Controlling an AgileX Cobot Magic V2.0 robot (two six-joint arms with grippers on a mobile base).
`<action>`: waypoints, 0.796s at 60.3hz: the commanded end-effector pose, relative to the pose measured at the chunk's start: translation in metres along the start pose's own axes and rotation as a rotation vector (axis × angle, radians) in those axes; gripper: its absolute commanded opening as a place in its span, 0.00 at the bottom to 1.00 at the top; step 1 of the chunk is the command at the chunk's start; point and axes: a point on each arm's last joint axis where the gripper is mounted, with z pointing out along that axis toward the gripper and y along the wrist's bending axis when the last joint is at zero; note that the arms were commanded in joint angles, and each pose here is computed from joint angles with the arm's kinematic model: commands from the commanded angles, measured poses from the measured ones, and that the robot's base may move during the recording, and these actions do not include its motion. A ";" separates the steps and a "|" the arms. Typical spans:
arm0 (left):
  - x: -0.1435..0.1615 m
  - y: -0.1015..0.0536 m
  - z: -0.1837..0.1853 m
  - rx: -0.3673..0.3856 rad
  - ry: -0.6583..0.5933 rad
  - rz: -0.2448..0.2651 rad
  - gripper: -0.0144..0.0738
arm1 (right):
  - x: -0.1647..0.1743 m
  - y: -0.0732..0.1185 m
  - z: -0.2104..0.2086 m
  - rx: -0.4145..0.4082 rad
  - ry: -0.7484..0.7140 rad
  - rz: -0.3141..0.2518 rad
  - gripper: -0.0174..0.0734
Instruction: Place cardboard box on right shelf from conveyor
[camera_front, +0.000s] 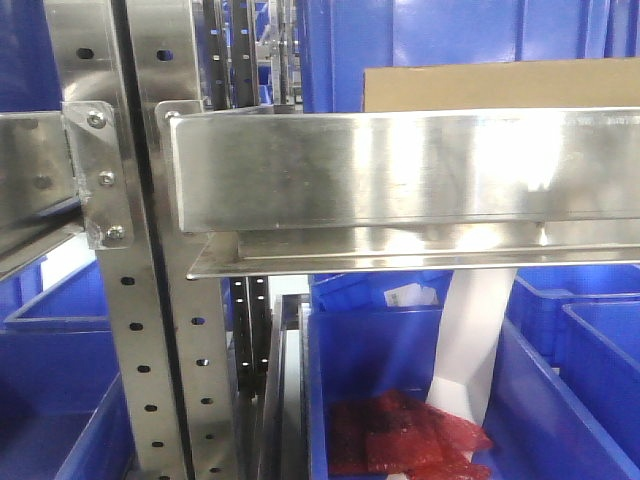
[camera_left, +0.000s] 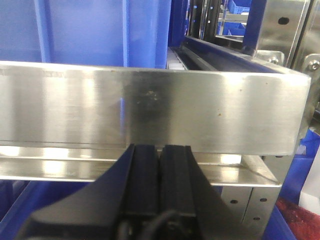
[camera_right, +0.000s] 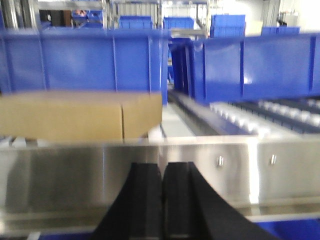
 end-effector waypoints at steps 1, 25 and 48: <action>-0.006 0.000 -0.001 -0.003 -0.091 -0.005 0.03 | -0.004 -0.001 -0.002 0.013 -0.136 -0.011 0.26; -0.006 0.000 -0.001 -0.003 -0.091 -0.005 0.03 | 0.002 -0.001 -0.001 0.011 -0.074 -0.011 0.26; -0.006 0.000 -0.001 -0.003 -0.091 -0.005 0.03 | 0.002 -0.001 -0.001 0.011 -0.074 -0.011 0.26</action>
